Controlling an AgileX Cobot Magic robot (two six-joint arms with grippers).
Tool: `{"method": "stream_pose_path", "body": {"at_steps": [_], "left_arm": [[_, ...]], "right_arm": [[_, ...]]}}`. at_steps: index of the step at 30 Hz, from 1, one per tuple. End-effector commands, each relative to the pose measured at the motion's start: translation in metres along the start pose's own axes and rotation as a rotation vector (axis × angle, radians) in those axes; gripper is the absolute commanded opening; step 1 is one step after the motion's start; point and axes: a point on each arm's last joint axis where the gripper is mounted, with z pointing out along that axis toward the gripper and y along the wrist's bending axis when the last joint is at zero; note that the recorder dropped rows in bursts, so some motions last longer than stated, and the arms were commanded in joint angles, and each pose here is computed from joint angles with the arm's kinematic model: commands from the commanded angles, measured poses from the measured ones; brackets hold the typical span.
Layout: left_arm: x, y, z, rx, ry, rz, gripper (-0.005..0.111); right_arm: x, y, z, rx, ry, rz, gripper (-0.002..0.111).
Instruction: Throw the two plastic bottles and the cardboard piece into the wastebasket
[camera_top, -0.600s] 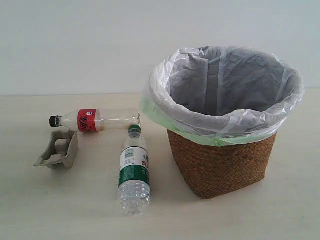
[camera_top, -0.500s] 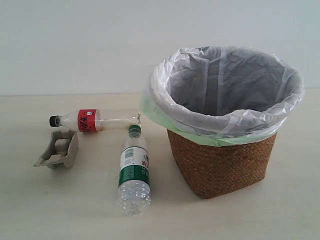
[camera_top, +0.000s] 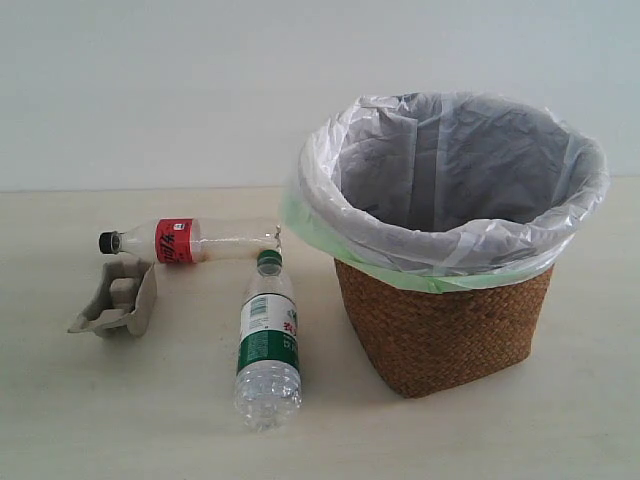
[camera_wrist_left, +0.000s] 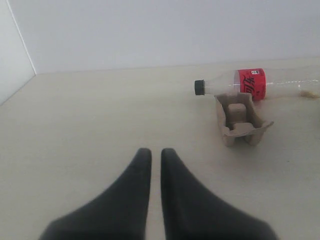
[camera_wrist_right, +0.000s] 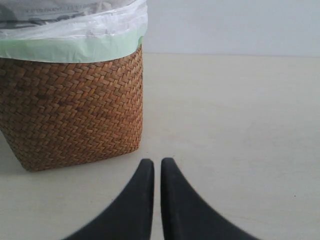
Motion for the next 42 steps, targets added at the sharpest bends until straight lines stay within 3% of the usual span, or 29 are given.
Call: {"method": "stream_pose_path", "body": {"at_steps": [1, 11, 13, 14, 16, 20, 22, 25, 29, 32, 34, 37, 42], "left_arm": [[-0.012, 0.001, -0.001, -0.018, -0.142, 0.069, 0.007], [-0.051, 0.003, -0.016, -0.031, -0.606, 0.0, 0.007], [-0.058, 0.003, -0.021, 0.006, -0.698, -0.112, 0.007], [-0.064, 0.003, -0.026, 0.092, -0.783, -0.315, 0.007], [-0.068, 0.003, -0.031, 0.222, -0.839, -0.57, 0.007], [-0.081, 0.009, -0.039, 0.245, -0.905, -0.705, 0.004], [-0.103, 0.009, -0.041, 0.23, -0.813, -0.646, 0.004], [-0.154, 0.014, -0.047, 0.148, -0.67, -0.469, 0.004], [-0.197, 0.026, -0.036, 0.04, -0.465, -0.466, 0.004], [-0.216, 0.028, -0.023, 0.03, -0.364, -0.441, 0.004], [-0.222, 0.025, -0.011, 0.054, -0.269, -0.417, 0.004], [-0.223, 0.003, 0.023, 0.199, 0.005, -0.314, 0.004], [-0.204, -0.025, 0.067, 0.398, 0.26, -0.175, 0.004]], "right_arm": [[-0.001, 0.0, -0.001, 0.001, -0.016, -0.011, 0.002], [-0.001, 0.0, -0.001, 0.001, -0.016, -0.011, 0.002], [-0.001, 0.0, -0.001, 0.001, -0.016, -0.011, 0.002], [-0.001, 0.0, -0.001, 0.001, -0.016, -0.011, 0.002], [-0.001, 0.0, -0.001, 0.001, -0.016, -0.011, 0.002], [-0.001, 0.0, -0.001, 0.001, -0.016, -0.011, 0.002], [-0.001, 0.0, -0.001, 0.001, -0.016, -0.011, 0.002], [-0.001, 0.0, -0.001, 0.001, -0.016, -0.011, 0.002], [-0.001, 0.0, -0.001, 0.001, -0.016, -0.011, 0.002], [-0.001, 0.0, -0.001, 0.001, -0.016, -0.011, 0.002], [-0.001, 0.0, -0.001, 0.001, -0.016, -0.011, 0.002], [-0.001, 0.0, -0.001, 0.001, -0.016, -0.011, 0.002], [-0.001, 0.0, -0.001, 0.001, -0.016, -0.011, 0.002]]}}
